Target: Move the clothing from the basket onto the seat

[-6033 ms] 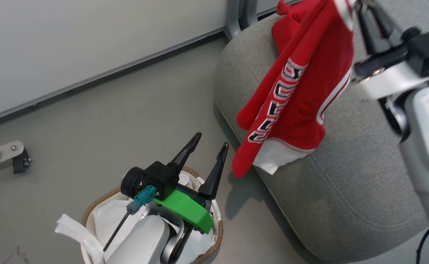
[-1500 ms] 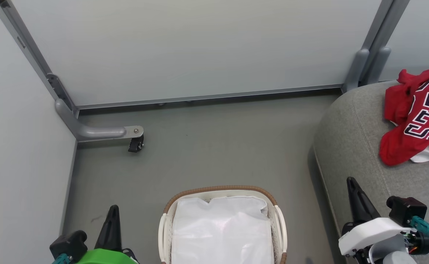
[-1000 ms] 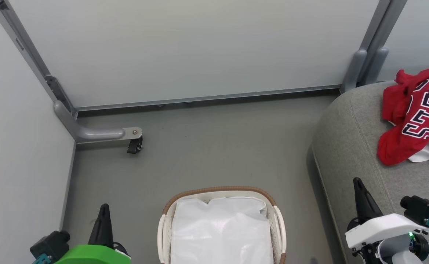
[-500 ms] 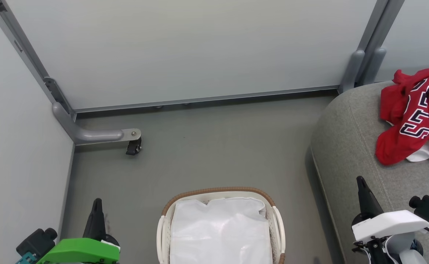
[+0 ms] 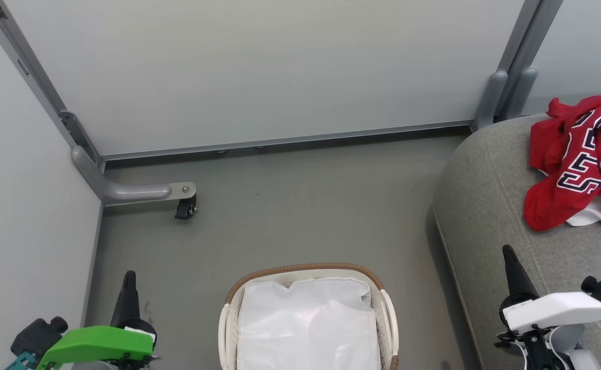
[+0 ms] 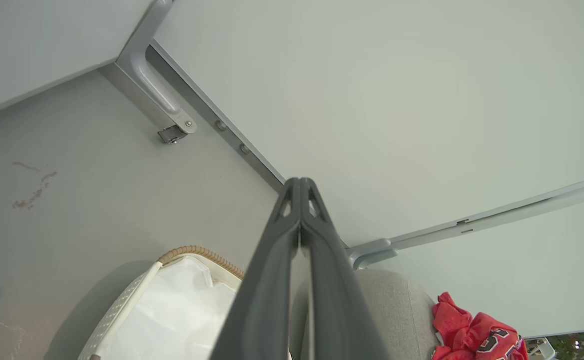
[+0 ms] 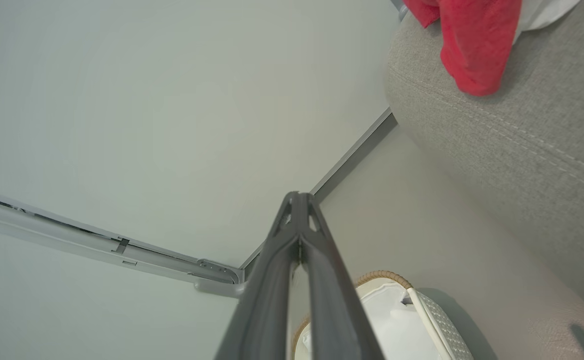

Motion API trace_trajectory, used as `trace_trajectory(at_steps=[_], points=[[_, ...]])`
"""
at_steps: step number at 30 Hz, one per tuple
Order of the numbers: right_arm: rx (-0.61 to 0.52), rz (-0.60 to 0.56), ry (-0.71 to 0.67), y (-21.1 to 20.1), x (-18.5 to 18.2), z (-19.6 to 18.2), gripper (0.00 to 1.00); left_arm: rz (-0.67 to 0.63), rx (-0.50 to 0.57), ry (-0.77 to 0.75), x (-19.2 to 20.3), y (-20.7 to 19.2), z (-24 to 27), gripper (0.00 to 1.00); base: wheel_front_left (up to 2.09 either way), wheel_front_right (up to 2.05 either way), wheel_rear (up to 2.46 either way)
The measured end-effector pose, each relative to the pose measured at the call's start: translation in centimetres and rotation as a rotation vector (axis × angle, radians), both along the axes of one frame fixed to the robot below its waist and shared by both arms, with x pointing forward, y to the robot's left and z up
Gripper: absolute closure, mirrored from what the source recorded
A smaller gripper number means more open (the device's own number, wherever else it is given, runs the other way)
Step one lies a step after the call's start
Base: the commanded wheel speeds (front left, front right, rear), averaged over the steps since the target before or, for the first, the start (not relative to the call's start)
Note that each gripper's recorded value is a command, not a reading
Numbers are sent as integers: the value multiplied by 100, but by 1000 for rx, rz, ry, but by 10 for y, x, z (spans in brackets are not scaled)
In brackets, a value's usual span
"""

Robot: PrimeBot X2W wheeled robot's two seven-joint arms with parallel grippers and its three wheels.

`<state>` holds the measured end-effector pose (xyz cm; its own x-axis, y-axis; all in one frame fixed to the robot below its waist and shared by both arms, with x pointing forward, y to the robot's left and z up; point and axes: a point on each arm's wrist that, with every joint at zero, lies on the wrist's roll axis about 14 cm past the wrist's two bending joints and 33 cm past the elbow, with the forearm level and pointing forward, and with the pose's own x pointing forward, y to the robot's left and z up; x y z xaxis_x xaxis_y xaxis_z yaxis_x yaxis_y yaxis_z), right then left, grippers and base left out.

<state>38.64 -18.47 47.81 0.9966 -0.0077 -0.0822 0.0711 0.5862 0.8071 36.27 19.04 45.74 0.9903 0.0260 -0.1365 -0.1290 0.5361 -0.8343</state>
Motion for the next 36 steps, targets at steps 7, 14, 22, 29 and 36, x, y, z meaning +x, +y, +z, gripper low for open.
trace_trajectory(at_steps=[7, 14, 22, 29, 36], points=[[79, -10, 0, -2, 0, 1, 100, 12, -70, -5, 2, 2, 3, 100, 0, 0, 0], [152, -14, -3, -3, 0, 3, 100, 18, -135, -18, 6, 3, 8, 100, 0, 0, 0], [229, -19, -7, -5, 1, 6, 100, 24, -205, -30, 9, 5, 13, 100, 0, 0, 0], [293, -19, -17, -6, 2, 9, 100, 28, -262, -43, 11, 6, 17, 100, 0, 0, 0], [353, -22, -23, -7, 2, 12, 100, 28, -317, -58, 14, 7, 23, 100, 0, 0, 0]])
